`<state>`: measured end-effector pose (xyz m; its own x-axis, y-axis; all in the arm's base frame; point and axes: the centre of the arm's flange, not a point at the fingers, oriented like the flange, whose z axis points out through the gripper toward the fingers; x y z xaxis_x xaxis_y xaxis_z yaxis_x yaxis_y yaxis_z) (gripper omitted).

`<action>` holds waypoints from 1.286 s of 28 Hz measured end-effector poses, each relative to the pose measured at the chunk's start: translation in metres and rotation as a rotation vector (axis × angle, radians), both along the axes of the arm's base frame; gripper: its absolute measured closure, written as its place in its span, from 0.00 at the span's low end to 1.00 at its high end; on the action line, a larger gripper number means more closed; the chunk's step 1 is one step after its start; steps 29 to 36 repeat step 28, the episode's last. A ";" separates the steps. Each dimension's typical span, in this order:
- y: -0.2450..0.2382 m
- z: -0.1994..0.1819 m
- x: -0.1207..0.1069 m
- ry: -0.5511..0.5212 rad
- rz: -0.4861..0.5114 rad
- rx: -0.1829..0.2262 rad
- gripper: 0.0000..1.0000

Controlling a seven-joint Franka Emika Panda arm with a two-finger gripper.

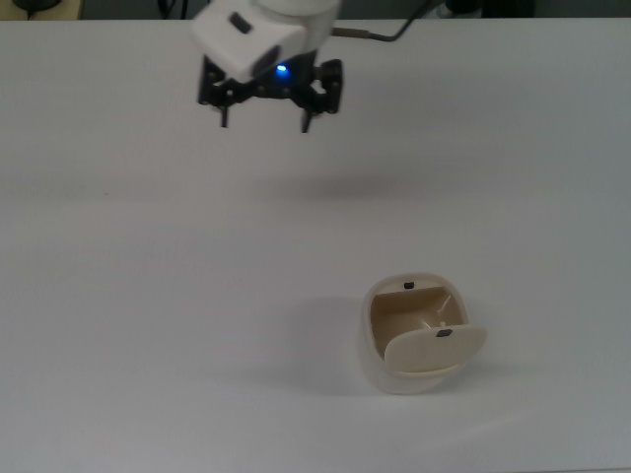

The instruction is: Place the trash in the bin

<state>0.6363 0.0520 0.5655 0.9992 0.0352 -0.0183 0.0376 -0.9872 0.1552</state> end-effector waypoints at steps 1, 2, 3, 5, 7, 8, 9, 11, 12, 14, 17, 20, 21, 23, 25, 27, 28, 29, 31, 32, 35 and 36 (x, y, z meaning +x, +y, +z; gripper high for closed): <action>-0.007 0.001 0.000 0.003 -0.002 0.007 0.00; -0.013 0.001 0.000 0.005 -0.003 0.015 0.00; -0.022 0.001 -0.001 0.007 -0.006 0.028 0.00; -0.033 0.001 -0.001 0.011 -0.010 0.041 0.00; -0.043 0.000 -0.001 0.013 -0.016 0.051 0.00; -0.050 0.000 -0.001 0.015 -0.022 0.055 0.00; -0.054 -0.001 -0.001 0.017 -0.024 0.057 0.00; -0.059 -0.002 -0.001 0.019 -0.028 0.060 0.00; -0.061 -0.002 -0.001 0.020 -0.030 0.061 0.00; -0.062 -0.003 -0.001 0.021 -0.033 0.061 0.00; -0.062 -0.003 -0.001 0.022 -0.033 0.062 0.00; -0.062 -0.003 -0.001 0.022 -0.034 0.065 0.00; -0.062 -0.003 -0.001 0.021 -0.034 0.067 0.00; -0.063 -0.003 -0.001 0.021 -0.035 0.068 0.00; -0.064 -0.003 -0.001 0.021 -0.038 0.069 0.00; -0.067 -0.002 -0.001 0.020 -0.042 0.069 0.00; -0.069 -0.001 -0.002 0.018 -0.044 0.069 0.00; -0.069 -0.001 -0.002 0.018 -0.044 0.069 0.00; -0.069 -0.001 -0.002 0.018 -0.044 0.069 0.00; -0.069 -0.001 -0.002 0.018 -0.044 0.069 0.00; -0.069 -0.001 -0.002 0.018 -0.044 0.069 0.00; -0.069 -0.001 -0.002 0.018 -0.044 0.069 0.00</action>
